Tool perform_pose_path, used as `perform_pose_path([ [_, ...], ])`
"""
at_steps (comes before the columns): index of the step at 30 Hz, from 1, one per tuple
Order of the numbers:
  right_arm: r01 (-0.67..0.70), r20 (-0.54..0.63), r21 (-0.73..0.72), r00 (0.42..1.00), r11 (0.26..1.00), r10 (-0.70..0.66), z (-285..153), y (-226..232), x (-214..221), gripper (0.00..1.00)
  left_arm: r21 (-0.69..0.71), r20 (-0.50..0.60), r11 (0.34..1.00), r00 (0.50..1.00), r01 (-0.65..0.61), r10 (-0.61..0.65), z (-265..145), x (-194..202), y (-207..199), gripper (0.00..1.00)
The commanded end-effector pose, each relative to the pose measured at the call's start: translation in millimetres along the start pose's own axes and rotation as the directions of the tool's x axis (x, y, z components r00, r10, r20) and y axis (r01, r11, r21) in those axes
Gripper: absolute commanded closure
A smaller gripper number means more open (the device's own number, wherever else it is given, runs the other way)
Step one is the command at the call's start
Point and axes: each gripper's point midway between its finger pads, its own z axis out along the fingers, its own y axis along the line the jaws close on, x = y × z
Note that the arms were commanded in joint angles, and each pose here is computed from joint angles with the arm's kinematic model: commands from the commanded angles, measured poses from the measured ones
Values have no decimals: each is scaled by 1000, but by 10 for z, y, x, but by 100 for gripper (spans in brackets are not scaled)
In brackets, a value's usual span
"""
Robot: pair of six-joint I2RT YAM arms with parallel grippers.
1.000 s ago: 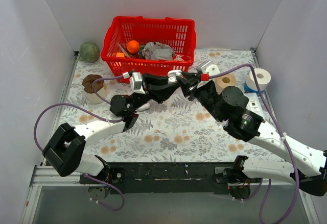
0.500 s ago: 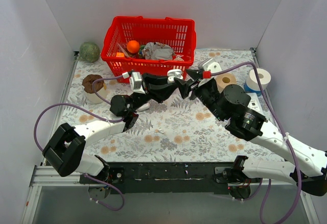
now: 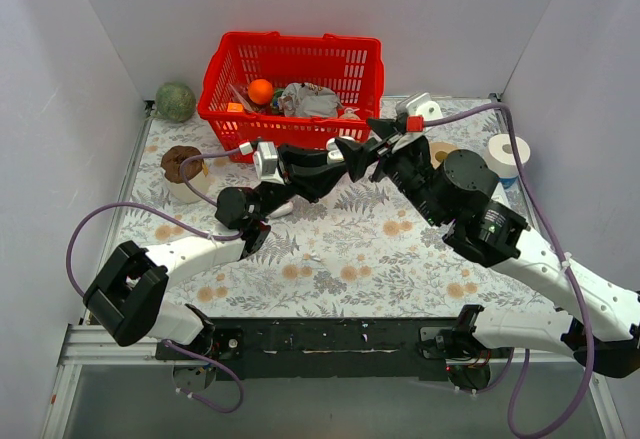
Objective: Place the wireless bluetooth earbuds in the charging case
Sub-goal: Place the earbud in the charging case.
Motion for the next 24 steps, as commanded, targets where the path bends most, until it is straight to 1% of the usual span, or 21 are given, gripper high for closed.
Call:
perform_pose_path([
  [1,-59,67,62,996,996,55,-21,-117,-324,27,16,89,999,995,-37,35,-1,-254,-66,100],
  [7,-71,88,109,994,992,61,-119,-239,-335,27,27,91,998,995,-51,49,-24,-277,-103,100],
  [10,-62,76,155,996,986,51,-157,-343,-300,30,52,106,996,992,-77,71,-41,-319,-161,100],
  [12,-41,42,172,999,984,35,-173,-384,-253,32,79,113,993,990,-90,81,-57,-333,-216,100],
  [15,-9,3,133,1000,991,8,-189,-327,-186,33,93,129,991,988,-97,85,-77,-359,-253,100],
  [18,18,-41,69,999,997,-15,-201,-227,-105,33,86,119,992,990,-91,80,-67,-343,-236,100],
  [22,33,-99,6,995,999,-32,-179,-106,33,29,81,115,993,990,-90,81,-61,-346,-227,100],
  [24,32,-102,-2,994,999,-32,-184,-95,59,26,81,115,992,990,-92,82,-54,-350,-226,100],
])
